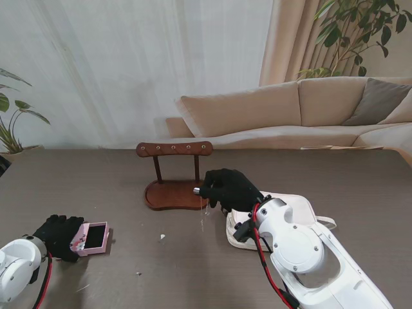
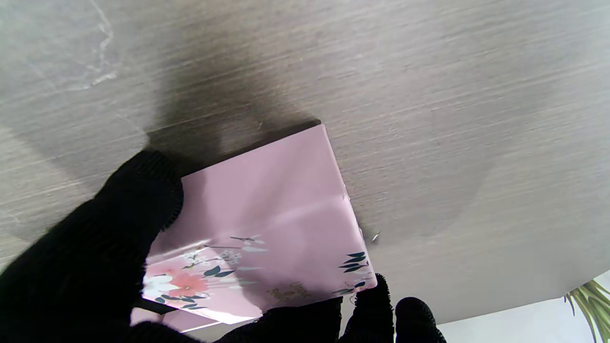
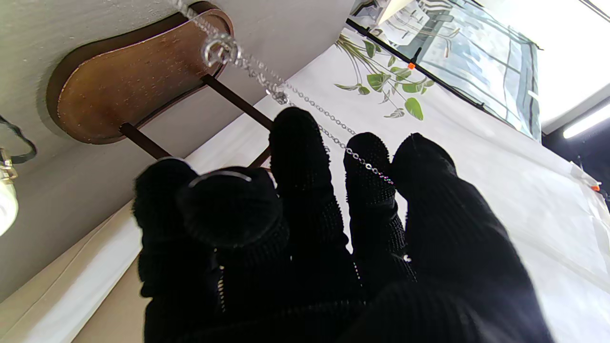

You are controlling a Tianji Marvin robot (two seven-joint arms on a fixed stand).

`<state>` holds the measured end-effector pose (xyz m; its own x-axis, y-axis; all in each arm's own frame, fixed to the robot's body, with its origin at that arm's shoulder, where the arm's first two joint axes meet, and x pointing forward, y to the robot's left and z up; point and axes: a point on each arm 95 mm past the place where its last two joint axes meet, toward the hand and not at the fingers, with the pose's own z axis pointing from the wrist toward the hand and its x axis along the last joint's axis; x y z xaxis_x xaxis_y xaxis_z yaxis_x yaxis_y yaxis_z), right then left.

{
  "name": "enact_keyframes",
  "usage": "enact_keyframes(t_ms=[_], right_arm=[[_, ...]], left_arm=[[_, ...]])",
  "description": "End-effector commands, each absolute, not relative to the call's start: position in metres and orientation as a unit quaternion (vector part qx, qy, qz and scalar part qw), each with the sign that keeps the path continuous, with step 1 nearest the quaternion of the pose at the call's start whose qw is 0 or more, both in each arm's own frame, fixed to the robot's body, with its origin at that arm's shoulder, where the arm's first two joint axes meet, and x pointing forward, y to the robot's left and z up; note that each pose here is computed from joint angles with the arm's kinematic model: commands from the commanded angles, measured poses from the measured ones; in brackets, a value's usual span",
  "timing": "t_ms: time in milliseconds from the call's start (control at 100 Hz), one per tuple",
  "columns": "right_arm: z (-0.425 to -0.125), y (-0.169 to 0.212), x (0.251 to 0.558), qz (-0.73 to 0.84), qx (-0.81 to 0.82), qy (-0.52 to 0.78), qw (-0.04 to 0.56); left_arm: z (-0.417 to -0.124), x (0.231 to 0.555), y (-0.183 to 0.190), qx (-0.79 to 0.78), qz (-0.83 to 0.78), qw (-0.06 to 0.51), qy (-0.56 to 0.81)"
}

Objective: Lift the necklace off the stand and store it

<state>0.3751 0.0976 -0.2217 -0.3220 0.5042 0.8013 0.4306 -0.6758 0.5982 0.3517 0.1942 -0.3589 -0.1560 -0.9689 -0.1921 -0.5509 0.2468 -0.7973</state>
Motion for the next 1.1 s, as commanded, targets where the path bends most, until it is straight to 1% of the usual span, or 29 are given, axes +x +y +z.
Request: enact_keyframes(t_ms=[0,570,1090], right_arm=[[-0.222,0.101,0.372,0.705,0.582,0.405,0.018],[-0.22,0.097,0.372,0.705,0.592,0.391,0.013],[-0.222,0.099,0.368,0.699,0.603,0.385,0.003]], left_arm=[[-0.381,0.341,0.194,-0.557,-0.272,0.33,0.712],[-0.417,0.34,0.177,-0.589,-0.295,0.3,0.69],[-0.417,0.343,0.163,-0.593,-0.368,0.287,0.657]])
